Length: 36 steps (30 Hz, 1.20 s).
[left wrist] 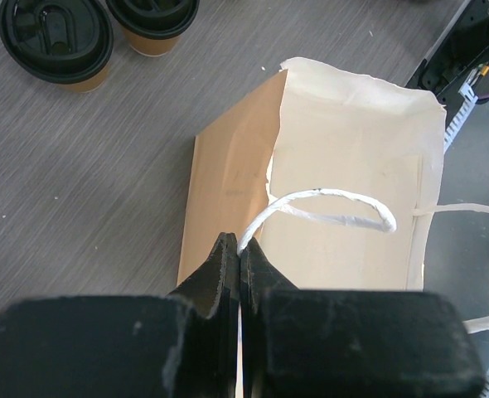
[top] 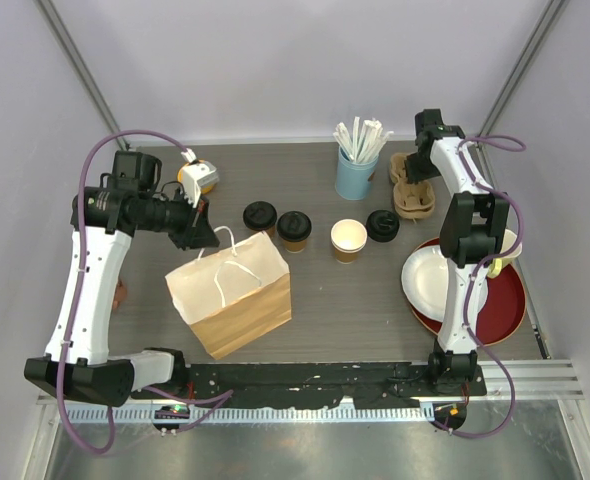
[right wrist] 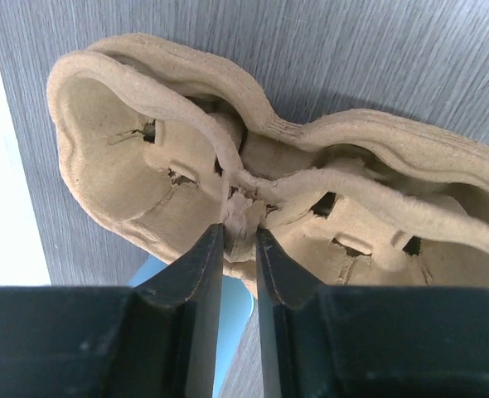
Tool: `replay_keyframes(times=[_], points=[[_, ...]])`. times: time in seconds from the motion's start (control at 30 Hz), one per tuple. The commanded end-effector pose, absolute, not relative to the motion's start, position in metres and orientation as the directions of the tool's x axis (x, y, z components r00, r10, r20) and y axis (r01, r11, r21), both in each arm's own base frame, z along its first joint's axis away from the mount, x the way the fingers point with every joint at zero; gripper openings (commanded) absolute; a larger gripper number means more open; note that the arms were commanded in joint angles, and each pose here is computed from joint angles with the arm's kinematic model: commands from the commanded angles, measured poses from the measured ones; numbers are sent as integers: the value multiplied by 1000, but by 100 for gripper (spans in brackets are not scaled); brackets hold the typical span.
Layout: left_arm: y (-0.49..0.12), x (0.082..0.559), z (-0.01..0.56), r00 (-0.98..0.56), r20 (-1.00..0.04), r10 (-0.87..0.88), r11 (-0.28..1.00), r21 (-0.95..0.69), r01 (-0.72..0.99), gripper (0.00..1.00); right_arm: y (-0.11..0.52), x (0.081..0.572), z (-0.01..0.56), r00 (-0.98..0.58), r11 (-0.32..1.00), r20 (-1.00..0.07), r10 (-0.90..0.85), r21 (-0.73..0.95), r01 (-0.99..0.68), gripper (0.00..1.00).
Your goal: Pack the takeout coffee
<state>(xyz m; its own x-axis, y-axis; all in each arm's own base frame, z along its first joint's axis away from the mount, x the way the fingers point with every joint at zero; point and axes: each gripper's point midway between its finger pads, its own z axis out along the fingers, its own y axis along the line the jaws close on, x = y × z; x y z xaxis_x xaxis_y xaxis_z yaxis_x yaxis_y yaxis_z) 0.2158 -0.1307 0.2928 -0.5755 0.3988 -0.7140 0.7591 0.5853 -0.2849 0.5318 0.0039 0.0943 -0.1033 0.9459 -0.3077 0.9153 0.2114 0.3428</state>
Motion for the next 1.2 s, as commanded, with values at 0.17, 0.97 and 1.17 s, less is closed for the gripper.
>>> replay_keyframes(times=[0.17, 0.97, 1.17], points=[[-131, 215, 307, -534, -740, 408, 573, -248, 781, 0, -3, 540, 141, -85, 249, -358, 930, 439, 863, 16], [-130, 214, 313, -515, -750, 415, 570, -227, 789, 0, -13, 515, 181, -51, 233, -341, 939, 516, 825, 5], [-129, 210, 310, -523, -741, 421, 570, -232, 788, 0, 3, 530, 141, -81, 209, -257, 963, 518, 829, 10]])
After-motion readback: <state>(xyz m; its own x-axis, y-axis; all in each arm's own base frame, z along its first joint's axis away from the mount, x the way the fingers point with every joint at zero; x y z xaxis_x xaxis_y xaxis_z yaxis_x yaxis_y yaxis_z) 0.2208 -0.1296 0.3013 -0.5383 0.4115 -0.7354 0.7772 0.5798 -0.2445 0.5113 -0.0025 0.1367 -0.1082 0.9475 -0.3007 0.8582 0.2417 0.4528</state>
